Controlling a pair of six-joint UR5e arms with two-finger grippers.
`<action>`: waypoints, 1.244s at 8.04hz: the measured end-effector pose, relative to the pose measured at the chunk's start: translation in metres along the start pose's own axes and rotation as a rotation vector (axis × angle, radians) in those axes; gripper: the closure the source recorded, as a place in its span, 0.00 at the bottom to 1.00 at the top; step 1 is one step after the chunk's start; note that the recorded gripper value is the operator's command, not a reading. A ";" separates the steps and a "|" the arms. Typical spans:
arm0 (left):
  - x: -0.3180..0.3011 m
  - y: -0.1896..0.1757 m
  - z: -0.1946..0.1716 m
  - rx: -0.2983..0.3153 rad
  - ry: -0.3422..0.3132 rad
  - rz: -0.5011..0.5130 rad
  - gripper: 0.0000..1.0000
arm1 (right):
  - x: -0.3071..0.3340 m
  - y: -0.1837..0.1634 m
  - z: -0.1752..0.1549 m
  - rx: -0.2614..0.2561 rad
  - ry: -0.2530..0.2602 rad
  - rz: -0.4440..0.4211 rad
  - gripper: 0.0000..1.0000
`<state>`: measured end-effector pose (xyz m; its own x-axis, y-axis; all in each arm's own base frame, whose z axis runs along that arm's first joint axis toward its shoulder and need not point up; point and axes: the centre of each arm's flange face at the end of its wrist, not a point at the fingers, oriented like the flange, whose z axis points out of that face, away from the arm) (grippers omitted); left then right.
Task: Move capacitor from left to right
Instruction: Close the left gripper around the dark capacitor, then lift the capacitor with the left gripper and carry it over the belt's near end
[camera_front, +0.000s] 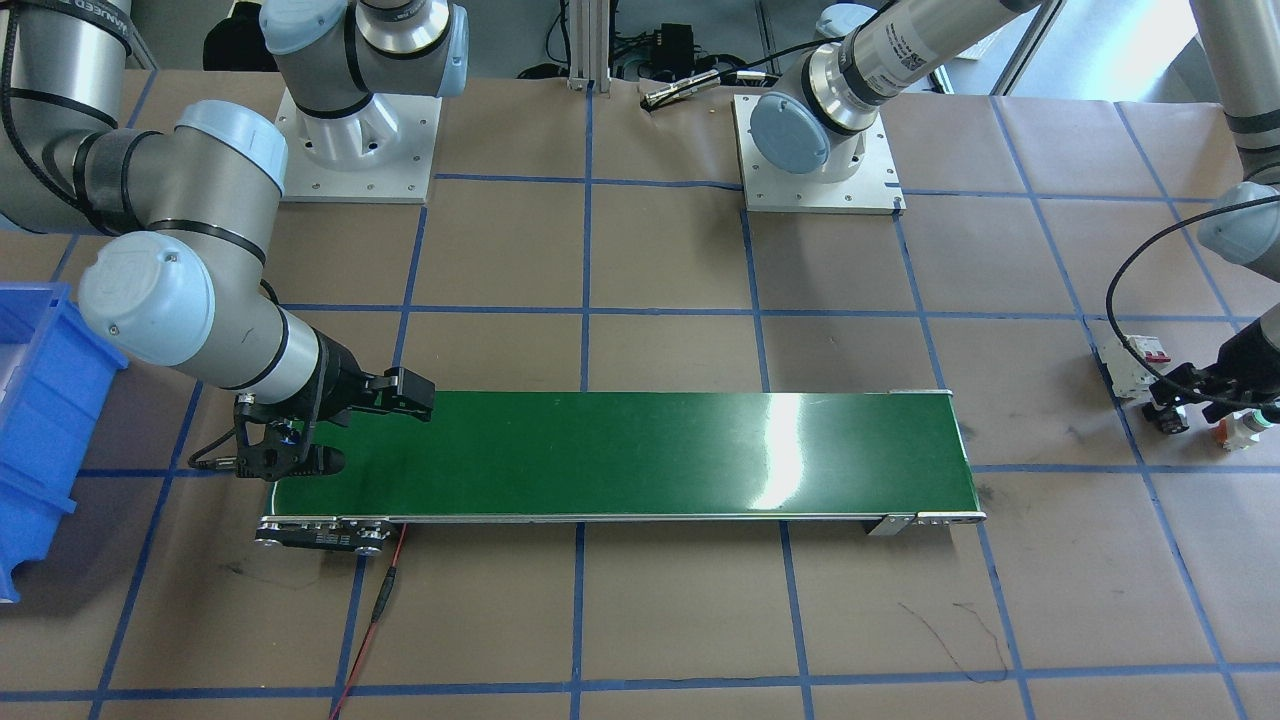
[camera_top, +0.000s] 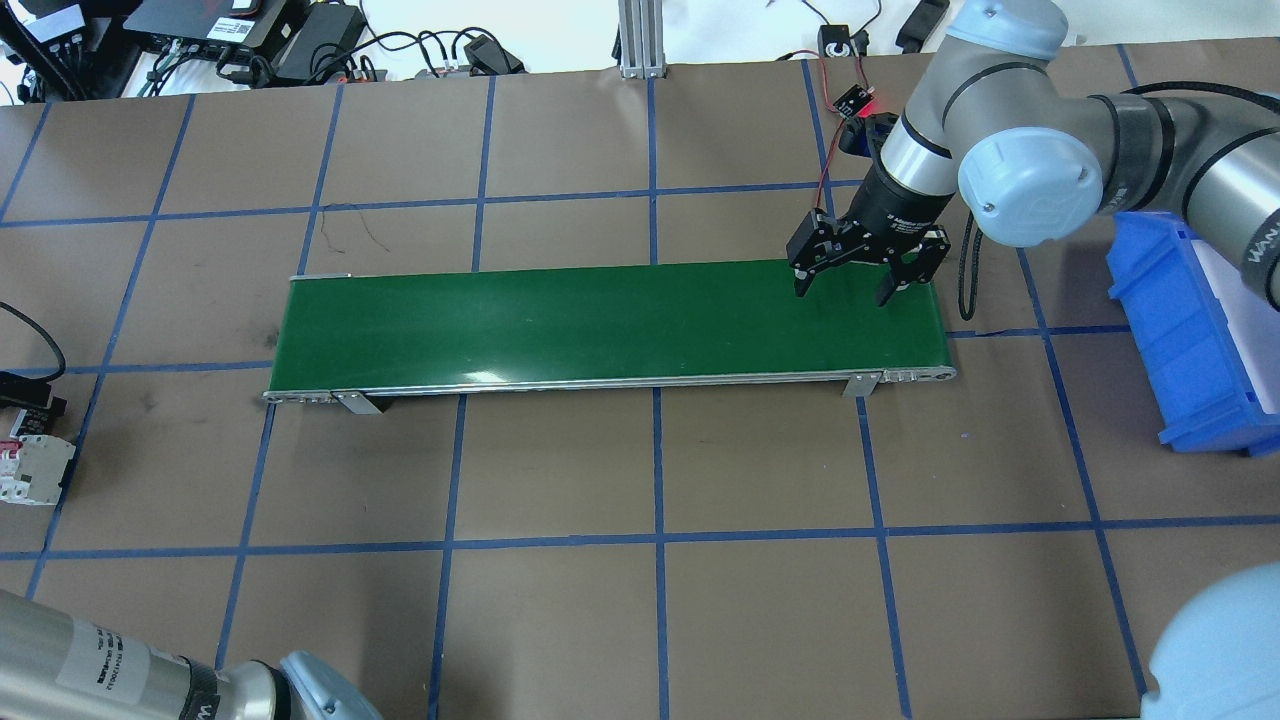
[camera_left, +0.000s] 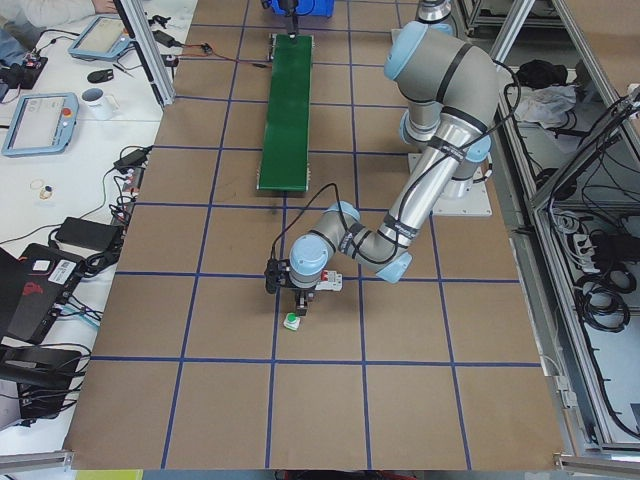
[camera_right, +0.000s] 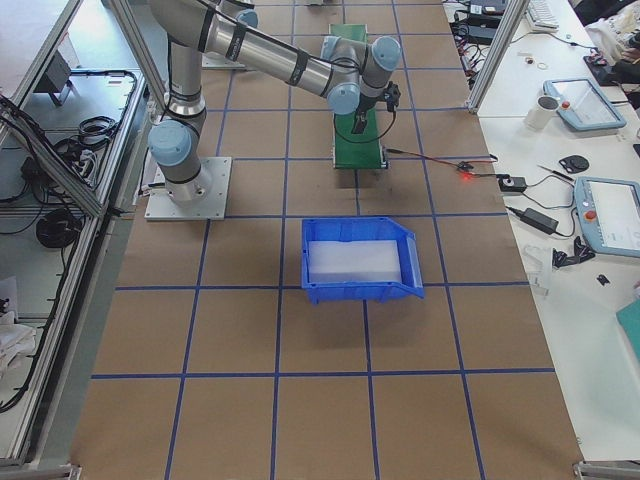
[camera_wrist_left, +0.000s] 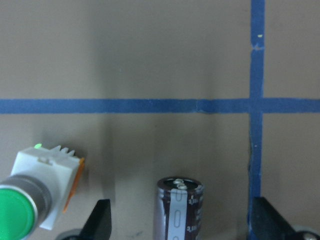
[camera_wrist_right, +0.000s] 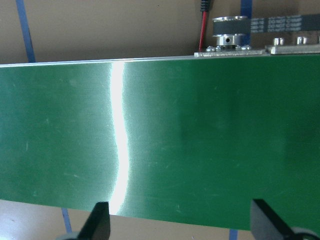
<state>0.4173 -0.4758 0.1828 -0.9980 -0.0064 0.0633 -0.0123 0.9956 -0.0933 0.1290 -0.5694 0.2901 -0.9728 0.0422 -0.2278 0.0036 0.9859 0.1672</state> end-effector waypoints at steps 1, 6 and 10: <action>0.000 0.001 -0.001 -0.006 -0.007 0.000 0.72 | 0.000 0.000 0.000 0.002 0.000 0.001 0.00; -0.002 0.006 0.001 -0.052 -0.027 0.003 1.00 | 0.002 -0.005 -0.005 0.047 0.019 0.000 0.00; -0.019 0.017 -0.056 -0.092 -0.074 -0.025 1.00 | 0.002 -0.016 -0.004 0.106 0.021 -0.003 0.00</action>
<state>0.4392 -0.4534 0.2357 -0.9994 -0.0344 -0.0097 -0.0344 0.9994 -0.0012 0.1257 -0.5859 0.2910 -0.9774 0.0369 -0.2083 0.0241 0.9977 0.0634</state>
